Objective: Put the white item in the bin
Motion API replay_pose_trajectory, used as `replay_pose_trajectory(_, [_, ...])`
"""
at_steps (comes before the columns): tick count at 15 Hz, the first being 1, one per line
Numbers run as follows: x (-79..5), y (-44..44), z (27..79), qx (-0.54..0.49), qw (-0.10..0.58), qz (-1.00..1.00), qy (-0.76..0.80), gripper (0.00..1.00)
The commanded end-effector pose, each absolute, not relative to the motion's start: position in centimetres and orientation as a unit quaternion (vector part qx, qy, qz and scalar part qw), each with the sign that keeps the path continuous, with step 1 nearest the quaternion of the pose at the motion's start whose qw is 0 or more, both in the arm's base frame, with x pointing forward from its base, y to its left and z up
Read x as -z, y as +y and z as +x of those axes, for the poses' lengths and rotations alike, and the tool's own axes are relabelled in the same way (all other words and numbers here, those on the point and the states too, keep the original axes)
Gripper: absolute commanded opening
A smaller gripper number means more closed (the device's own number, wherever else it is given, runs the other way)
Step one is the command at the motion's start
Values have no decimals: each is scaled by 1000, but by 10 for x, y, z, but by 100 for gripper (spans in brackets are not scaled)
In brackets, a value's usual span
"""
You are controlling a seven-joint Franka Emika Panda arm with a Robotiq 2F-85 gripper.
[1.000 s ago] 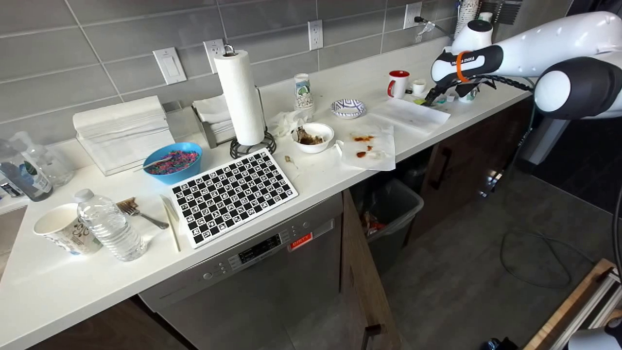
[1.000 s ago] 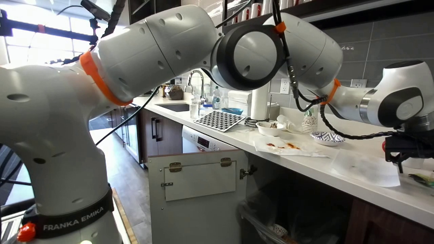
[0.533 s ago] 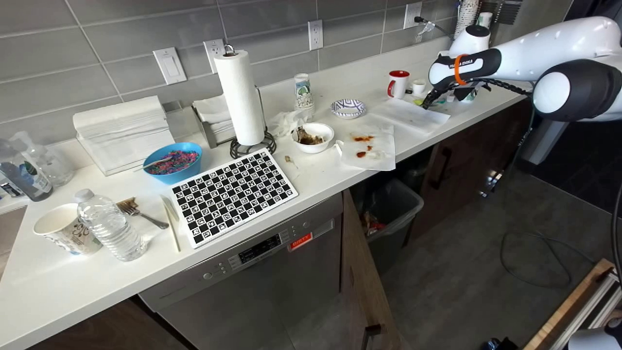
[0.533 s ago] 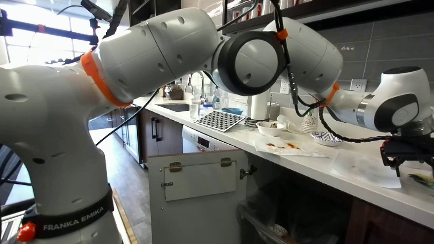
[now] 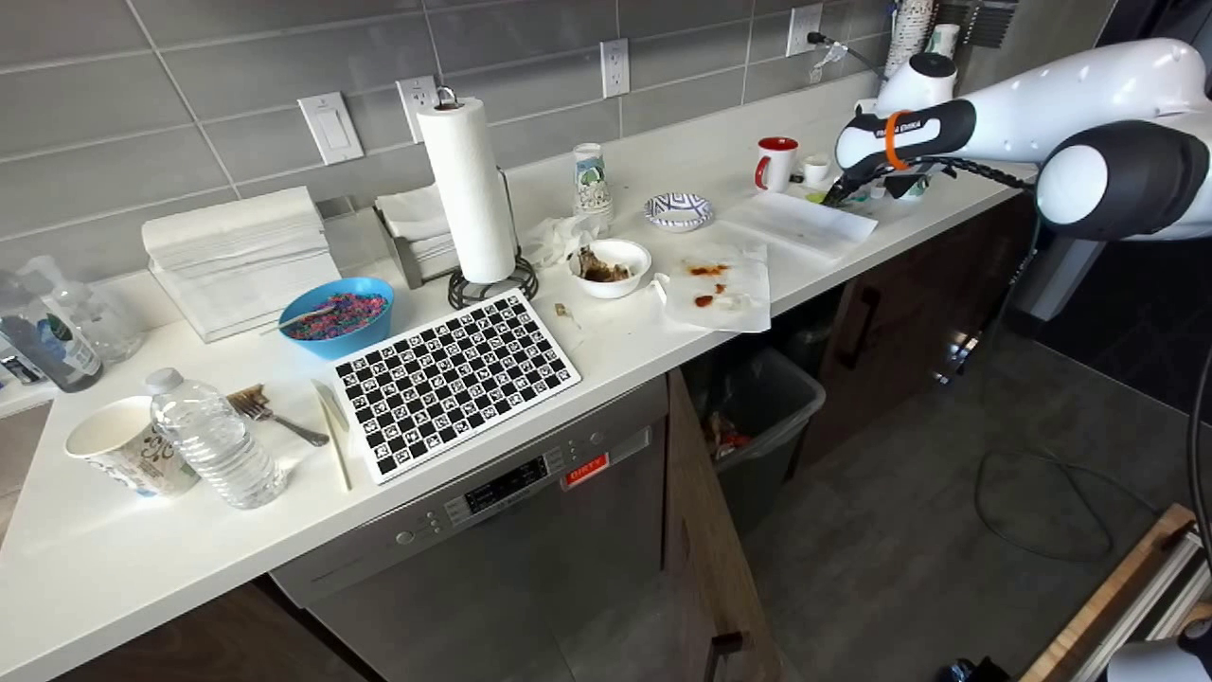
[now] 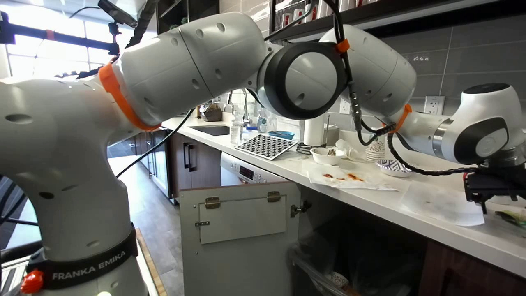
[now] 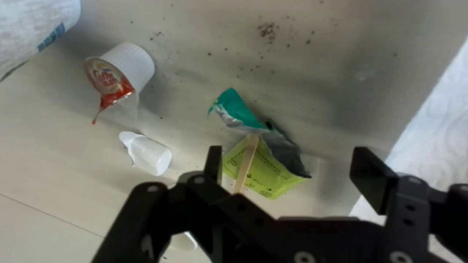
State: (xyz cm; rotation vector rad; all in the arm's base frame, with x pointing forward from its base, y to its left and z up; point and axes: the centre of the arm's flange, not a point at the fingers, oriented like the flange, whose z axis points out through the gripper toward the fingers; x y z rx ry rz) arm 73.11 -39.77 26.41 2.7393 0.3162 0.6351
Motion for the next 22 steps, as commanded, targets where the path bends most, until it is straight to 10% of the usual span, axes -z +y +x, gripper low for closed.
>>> replay_pose_trajectory(1, [-257,-411,741,-247,170,949,92,100])
replay_pose_trajectory(6, [-250,-415,742,-261,184,945,75,89])
replay_pose_trajectory(17, [-244,-418,742,-268,193,942,61,2])
replay_pose_trajectory(22, [-244,-419,741,-265,189,944,60,1])
